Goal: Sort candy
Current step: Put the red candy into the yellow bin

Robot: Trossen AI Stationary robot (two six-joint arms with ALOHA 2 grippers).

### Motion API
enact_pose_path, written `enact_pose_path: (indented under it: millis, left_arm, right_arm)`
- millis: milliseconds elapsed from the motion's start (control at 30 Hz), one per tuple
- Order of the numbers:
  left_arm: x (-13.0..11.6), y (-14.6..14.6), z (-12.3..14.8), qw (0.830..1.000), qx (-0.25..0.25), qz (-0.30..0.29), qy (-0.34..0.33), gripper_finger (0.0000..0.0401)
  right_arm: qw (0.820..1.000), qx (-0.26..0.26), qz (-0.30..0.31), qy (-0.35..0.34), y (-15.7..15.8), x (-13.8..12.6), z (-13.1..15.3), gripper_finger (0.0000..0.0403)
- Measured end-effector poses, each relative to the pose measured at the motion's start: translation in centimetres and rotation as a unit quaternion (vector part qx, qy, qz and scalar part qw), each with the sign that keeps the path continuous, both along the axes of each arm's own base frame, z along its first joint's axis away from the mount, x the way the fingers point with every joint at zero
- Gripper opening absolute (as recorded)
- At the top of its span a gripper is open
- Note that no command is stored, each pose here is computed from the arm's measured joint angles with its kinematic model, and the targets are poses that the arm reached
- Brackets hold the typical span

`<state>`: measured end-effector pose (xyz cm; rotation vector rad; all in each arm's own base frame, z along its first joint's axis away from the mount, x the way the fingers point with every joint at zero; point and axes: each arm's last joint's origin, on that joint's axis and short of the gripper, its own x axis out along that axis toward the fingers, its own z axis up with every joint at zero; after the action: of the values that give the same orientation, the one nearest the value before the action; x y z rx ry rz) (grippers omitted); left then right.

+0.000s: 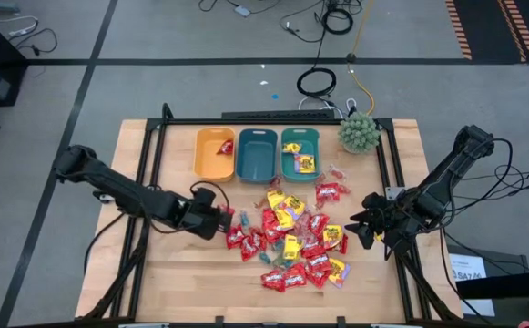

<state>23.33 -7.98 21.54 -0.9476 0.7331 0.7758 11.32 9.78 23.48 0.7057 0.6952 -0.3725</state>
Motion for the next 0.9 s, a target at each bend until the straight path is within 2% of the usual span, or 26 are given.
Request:
enact_pose_path:
  millis: [233, 500, 733, 900]
  left_arm:
    - [-1.9, 3.7, 3.5, 0.998, 0.052, 0.039, 0.006, 0.0001]
    - [-4.1, 11.0, 6.0, 0.993, 0.099, 0.053, 0.025, 0.0]
    - [-4.8, 17.6, 6.5, 0.993, 0.118, 0.01, 0.011, 0.0002]
    - [-5.2, 20.5, 6.1, 0.994, 0.108, -0.02, 0.001, 0.004]
  right_arm:
    - [1.0, -0.003, 0.0, -0.001, 0.0, 0.0, 0.0, 0.0194]
    - [1.0, -0.003, -0.002, -0.002, 0.0, 0.0, 0.0, 0.0194]
    - [1.0, 0.004, -0.015, -0.004, -0.1, 0.1, 0.0, 0.0194]
    - [0.999, 0.019, -0.043, -0.006, -0.4, 0.4, 0.0, 0.0194]
